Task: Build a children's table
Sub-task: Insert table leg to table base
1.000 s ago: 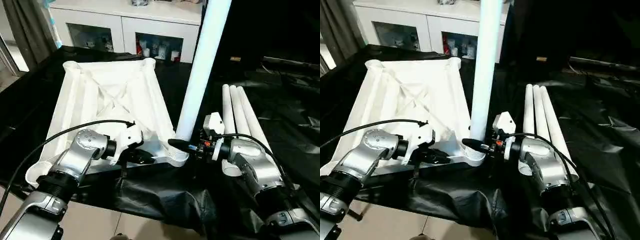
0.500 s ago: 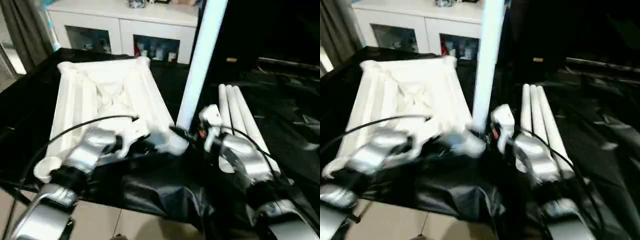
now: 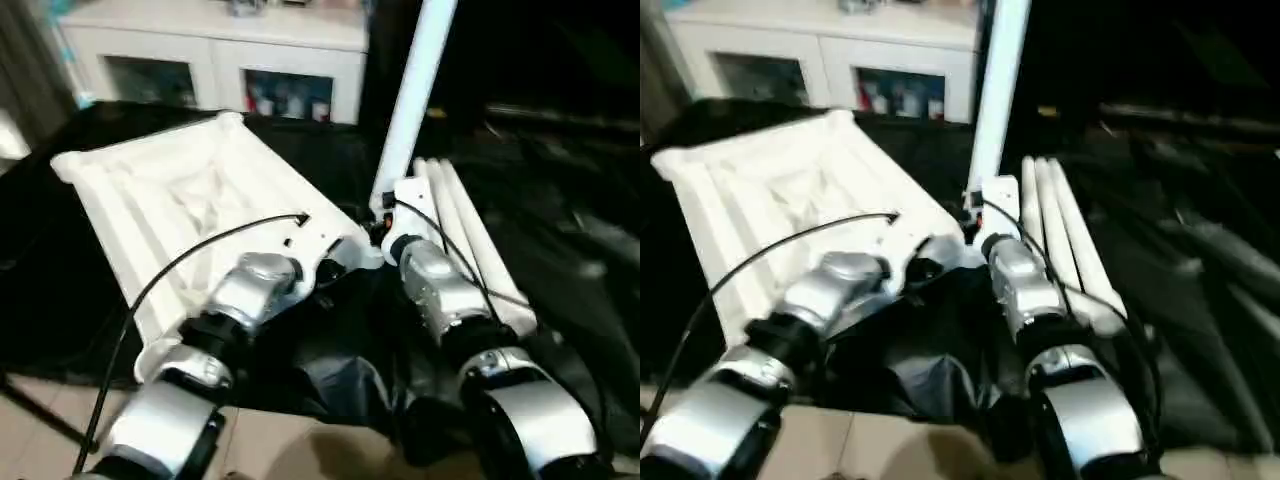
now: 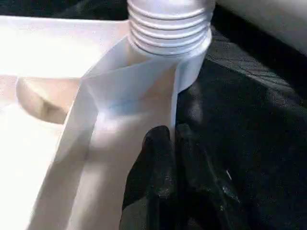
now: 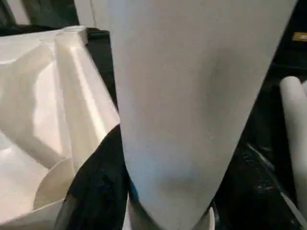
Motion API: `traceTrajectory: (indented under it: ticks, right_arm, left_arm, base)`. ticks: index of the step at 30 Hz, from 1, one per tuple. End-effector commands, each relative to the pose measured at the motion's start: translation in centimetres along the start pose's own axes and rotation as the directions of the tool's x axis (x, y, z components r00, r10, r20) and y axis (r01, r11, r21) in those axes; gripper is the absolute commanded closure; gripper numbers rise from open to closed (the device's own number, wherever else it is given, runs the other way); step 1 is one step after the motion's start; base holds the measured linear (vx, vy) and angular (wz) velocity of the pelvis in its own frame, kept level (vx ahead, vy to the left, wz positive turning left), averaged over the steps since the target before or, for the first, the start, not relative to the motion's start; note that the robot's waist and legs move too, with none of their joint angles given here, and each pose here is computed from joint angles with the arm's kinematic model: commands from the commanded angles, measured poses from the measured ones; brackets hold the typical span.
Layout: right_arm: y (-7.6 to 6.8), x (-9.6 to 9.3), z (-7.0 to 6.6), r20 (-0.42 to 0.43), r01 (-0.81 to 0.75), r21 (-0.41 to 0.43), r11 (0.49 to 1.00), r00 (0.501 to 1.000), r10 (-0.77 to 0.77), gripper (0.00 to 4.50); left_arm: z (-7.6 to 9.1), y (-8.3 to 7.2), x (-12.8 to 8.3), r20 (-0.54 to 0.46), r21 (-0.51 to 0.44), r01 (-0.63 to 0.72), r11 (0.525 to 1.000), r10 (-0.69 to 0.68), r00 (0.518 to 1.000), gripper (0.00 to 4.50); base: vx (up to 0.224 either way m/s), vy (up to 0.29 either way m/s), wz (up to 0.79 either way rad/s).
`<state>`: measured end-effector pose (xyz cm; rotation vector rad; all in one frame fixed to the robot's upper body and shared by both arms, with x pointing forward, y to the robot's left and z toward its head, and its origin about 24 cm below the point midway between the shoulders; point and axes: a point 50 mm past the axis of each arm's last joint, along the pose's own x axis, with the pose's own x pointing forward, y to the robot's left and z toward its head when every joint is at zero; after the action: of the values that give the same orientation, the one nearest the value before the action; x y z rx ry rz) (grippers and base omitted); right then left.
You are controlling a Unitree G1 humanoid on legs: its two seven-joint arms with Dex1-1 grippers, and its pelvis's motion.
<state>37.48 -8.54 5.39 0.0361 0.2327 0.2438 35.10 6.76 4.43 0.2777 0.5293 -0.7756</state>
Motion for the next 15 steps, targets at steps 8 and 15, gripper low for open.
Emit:
traceTrajectory:
  ticks: [8,15]
  right_arm:
    - [0.77,-1.64,-7.09,-0.284,0.017,0.04,0.999,0.959,-0.005,2.62]
    - [1.22,-1.43,-6.6,-0.25,-0.021,0.069,0.997,0.967,0.038,2.62]
  left_arm:
    - [1.08,1.54,-0.55,0.013,0.002,-0.117,0.993,0.117,0.993,4.5]
    - [1.0,1.92,-0.78,0.007,0.01,-0.123,0.992,0.123,0.992,4.5]
  base:
    - [0.008,-0.002,0.04]
    - [0.0,0.0,0.0]
